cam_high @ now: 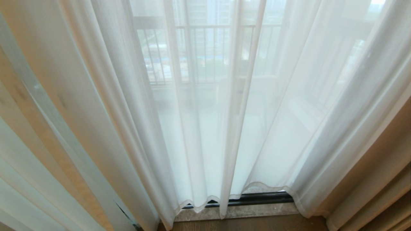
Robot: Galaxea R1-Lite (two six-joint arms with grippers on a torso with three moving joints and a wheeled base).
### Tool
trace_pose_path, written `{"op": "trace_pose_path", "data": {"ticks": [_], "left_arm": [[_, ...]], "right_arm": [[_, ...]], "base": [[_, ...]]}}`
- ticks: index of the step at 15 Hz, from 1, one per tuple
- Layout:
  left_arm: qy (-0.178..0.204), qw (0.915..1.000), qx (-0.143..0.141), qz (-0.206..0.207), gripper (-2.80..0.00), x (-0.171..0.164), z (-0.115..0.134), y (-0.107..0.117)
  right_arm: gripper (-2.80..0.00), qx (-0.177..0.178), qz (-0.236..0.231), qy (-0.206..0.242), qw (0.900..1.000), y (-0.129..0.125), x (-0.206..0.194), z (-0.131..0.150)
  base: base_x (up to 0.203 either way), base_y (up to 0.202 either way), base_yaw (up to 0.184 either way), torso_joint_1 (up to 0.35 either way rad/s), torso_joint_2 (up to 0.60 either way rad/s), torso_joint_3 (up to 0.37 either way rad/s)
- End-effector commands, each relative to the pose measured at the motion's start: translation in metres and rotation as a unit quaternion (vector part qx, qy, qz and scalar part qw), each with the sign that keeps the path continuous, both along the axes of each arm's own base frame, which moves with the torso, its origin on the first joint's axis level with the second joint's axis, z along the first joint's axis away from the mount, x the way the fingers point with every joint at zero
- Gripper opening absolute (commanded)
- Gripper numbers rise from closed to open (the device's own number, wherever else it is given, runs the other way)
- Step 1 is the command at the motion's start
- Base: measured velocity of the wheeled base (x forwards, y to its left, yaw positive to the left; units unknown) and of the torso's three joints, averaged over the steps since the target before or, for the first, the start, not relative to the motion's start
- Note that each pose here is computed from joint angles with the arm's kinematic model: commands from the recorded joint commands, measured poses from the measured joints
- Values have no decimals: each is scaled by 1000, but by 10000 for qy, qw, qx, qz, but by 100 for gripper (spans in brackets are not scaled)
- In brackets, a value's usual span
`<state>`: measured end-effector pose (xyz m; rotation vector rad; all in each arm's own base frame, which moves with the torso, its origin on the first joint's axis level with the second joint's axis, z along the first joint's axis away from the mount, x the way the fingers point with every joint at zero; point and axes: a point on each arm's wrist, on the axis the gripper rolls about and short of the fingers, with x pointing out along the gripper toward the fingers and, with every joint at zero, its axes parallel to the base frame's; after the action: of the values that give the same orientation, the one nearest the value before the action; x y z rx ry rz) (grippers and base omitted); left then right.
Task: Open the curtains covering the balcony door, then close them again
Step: Pull the inner curtains open on both sides
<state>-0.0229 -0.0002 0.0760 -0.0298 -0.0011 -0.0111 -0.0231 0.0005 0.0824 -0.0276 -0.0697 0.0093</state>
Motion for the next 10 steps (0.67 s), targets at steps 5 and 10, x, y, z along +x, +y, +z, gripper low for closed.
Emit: {"op": "trace_pose_path", "data": {"ticks": [5, 10], "left_arm": [[-1, 10000, -4, 2, -280, 0, 0, 0], [-1, 10000, -4, 2, -280, 0, 0, 0]], "right_arm": [[-280, -4, 2, 3, 10000, 0, 0, 0], [-280, -4, 2, 3, 10000, 0, 0, 0]], "base": [[0, 0, 0, 0, 0, 0], [0, 0, 0, 0, 0, 0]]}}
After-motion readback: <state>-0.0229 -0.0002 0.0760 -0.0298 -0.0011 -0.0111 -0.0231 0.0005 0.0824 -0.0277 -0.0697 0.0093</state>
